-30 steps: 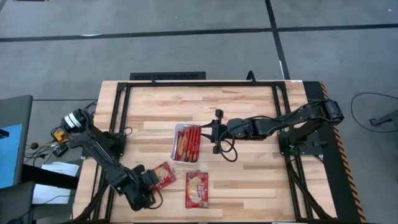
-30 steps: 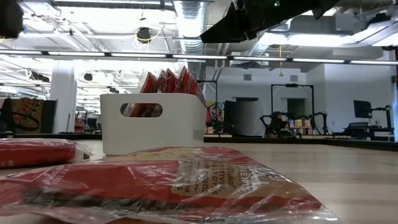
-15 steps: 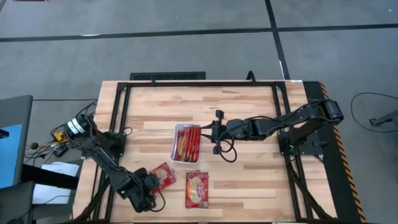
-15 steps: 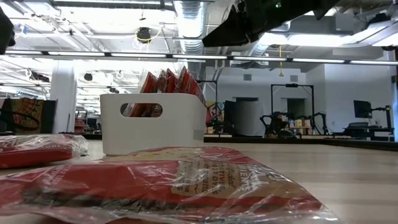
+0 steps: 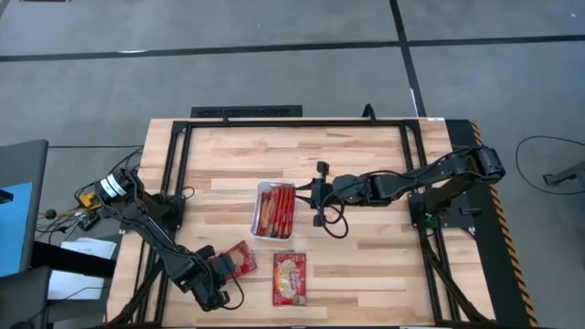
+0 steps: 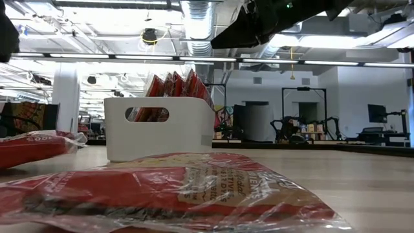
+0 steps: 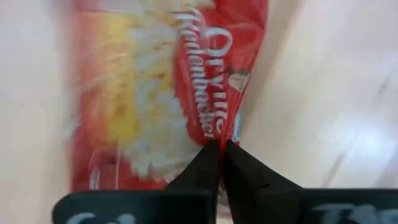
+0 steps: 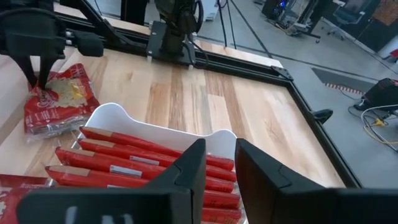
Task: Sort popcorn bags into baskets
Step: Put the red popcorn bag into the white bin
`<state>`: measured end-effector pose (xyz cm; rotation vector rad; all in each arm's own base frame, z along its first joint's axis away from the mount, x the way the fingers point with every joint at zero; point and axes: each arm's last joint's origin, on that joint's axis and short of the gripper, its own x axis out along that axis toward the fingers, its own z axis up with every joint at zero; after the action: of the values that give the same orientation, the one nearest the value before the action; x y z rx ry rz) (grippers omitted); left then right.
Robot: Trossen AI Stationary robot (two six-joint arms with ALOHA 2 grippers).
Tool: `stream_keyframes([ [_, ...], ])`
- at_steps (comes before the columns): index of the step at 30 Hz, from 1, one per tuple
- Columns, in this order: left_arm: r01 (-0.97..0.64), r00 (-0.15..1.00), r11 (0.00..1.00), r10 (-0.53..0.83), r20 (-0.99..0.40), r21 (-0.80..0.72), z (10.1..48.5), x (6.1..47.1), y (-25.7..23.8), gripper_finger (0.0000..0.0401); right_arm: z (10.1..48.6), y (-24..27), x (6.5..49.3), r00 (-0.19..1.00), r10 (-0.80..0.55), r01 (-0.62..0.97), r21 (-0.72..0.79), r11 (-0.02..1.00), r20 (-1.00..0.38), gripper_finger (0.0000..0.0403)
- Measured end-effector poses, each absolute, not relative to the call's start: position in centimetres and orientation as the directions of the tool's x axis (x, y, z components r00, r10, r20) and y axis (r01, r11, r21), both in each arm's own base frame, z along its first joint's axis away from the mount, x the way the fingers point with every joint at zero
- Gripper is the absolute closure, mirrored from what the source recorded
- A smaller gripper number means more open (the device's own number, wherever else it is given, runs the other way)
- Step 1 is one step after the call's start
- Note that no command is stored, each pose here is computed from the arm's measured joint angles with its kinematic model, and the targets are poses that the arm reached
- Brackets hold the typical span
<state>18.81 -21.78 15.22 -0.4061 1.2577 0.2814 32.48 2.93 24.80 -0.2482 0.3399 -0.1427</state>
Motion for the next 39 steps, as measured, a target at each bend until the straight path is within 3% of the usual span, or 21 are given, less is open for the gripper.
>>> stream_keyframes([
  [10,-0.381,0.629,0.884,0.033,-0.776,-0.272,25.2,18.3,-20.2,0.0401,25.7,4.2,32.7,0.965,0.133,-0.18,-0.2,0.963,-0.227,0.0293],
  [18,-0.376,0.749,0.867,0.076,-0.658,-0.327,28.3,17.4,-18.5,0.0401,25.7,5.8,32.8,0.958,0.211,-0.257,-0.254,0.932,-0.196,0.0288],
  [25,-0.349,0.72,0.883,0.037,-0.693,-0.315,27.7,17.2,-18.5,0.0401,22.1,6.8,34.4,0.932,0.239,-0.305,-0.233,0.923,-0.273,0.0225],
  [32,-0.348,0.666,0.88,-0.009,-0.746,-0.321,24.5,16.8,-18.4,0.04,19.3,9.7,36.4,0.909,0.261,-0.365,-0.322,0.873,-0.324,0.0176],
  [35,-0.299,0.683,0.877,-0.079,-0.726,-0.377,23.3,16.9,-18.7,0.0386,19.0,10.8,36.8,0.909,0.202,-0.347,-0.392,0.852,-0.365,0.0177],
  [39,-0.175,0.756,0.875,-0.175,-0.631,-0.452,22.0,17.4,-19.3,0.0331,19.9,11.4,37.1,0.922,0.036,-0.235,-0.484,0.843,-0.385,0.0187],
])
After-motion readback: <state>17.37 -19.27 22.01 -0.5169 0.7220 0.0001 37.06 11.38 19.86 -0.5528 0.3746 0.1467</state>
